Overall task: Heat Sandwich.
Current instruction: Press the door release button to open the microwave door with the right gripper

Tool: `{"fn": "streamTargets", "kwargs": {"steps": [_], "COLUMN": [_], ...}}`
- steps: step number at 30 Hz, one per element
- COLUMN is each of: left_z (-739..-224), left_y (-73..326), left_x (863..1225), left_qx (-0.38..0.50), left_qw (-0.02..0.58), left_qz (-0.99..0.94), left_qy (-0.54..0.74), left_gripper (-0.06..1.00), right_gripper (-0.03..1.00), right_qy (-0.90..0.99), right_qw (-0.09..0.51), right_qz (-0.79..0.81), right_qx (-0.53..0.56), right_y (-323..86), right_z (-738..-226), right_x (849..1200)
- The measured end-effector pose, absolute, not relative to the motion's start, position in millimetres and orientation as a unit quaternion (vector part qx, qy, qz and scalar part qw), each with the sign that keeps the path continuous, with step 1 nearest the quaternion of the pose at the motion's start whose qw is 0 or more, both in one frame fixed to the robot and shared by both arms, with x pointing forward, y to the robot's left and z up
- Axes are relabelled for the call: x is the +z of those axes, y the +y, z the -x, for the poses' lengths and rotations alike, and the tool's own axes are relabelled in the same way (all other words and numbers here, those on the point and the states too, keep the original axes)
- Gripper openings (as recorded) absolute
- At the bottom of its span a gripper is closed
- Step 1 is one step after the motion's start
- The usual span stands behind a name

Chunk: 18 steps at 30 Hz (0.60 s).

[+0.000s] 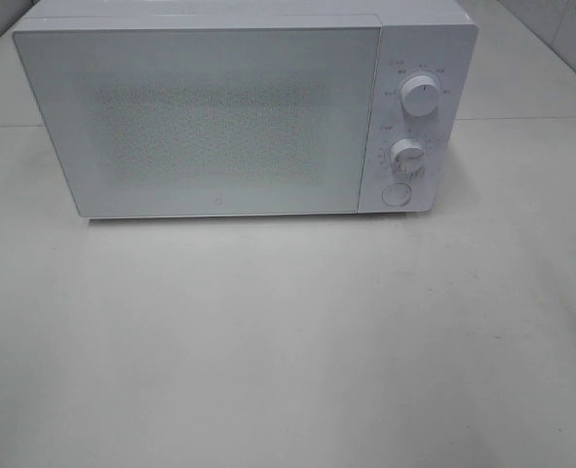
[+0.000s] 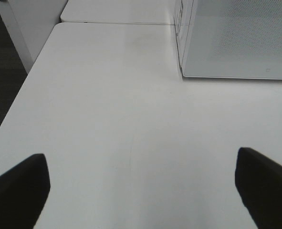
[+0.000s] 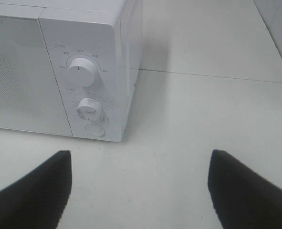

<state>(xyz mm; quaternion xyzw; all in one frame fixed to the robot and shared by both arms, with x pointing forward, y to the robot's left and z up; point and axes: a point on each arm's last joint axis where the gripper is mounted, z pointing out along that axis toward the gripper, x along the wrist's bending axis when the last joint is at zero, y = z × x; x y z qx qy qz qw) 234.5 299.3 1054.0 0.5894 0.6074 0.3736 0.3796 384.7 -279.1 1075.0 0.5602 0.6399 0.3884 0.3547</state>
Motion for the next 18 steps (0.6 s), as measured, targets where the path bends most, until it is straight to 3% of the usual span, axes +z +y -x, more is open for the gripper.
{"fn": "streamTargets", "kwargs": {"steps": [18], "left_z": [-234.5], "left_y": [299.3], "left_x": [1054.0], "left_qx": [0.374], "left_qw": [0.380], "left_qz": [-0.589], "left_qy": [0.607], "left_gripper": [0.99], "right_gripper": [0.76], "right_qy": [0.626], "right_qw": [0.357], "right_qz": [-0.540], "right_qx": [0.434], "right_y": [-264.1], "right_z": [-447.8], "right_x": [1035.1]}}
